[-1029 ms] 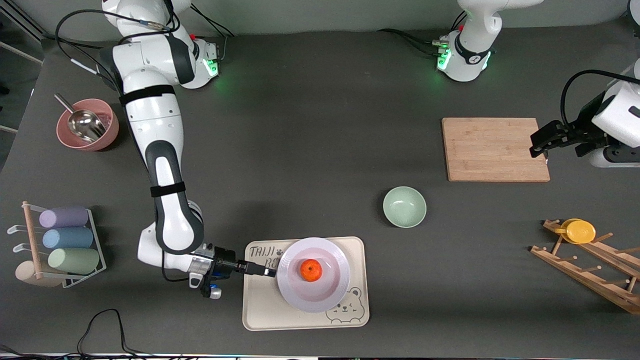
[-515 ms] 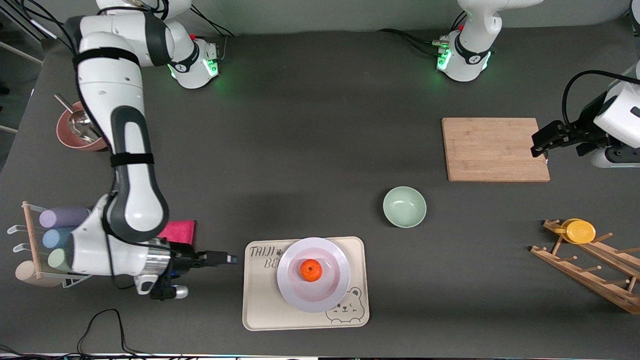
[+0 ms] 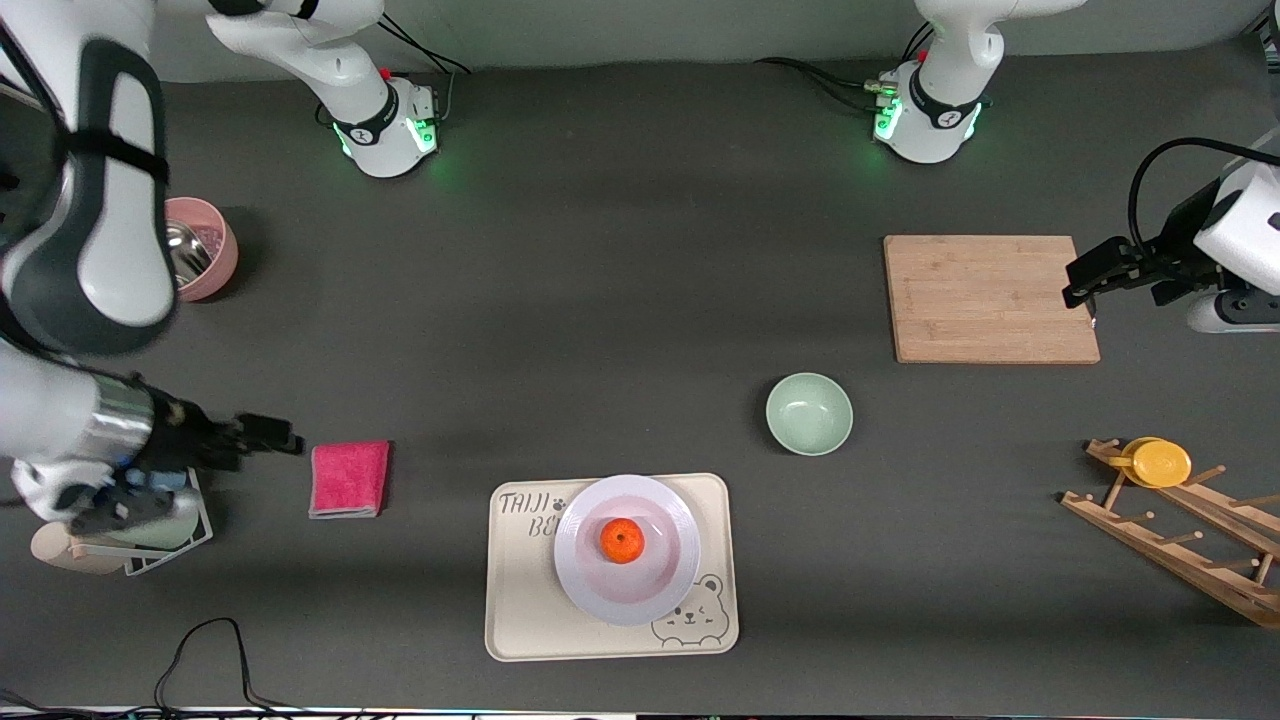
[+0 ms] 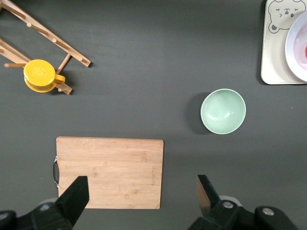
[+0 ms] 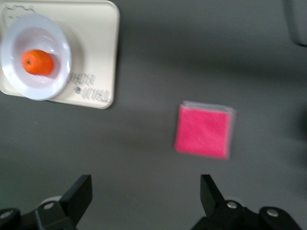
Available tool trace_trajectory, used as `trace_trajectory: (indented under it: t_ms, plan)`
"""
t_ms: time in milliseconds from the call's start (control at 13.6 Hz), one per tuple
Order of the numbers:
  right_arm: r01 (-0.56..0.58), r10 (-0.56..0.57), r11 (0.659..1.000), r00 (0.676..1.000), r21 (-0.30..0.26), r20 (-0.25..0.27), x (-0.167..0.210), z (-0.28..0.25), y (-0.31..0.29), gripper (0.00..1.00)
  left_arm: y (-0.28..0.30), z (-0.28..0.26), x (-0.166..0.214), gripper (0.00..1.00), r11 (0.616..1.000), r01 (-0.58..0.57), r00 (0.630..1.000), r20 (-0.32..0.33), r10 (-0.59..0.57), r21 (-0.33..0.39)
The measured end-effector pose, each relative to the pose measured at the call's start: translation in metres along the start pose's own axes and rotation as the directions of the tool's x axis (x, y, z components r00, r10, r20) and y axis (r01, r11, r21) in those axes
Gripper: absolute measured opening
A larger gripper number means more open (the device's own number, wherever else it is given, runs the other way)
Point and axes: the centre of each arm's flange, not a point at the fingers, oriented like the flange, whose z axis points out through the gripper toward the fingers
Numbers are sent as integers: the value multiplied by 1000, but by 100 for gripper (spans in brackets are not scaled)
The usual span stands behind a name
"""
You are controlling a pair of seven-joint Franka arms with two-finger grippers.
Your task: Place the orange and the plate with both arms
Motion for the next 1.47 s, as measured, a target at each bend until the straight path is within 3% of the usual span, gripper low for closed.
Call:
trace_trajectory:
  t_ms: [368,882,1471]
  plan:
    - [-10,9,994,1000,-112,-1,-74,-81,-1,100,3,1,-3,100,999,6,1000,25,-5,-50]
    - [-27,34,988,998,-154,48,-92,-90,11,100,-5,-9,-2,100,998,21,1000,12,-20,-63]
    - [-48,57,987,997,-155,57,-95,-91,23,100,-28,-28,-10,100,998,10,1000,-17,-9,63]
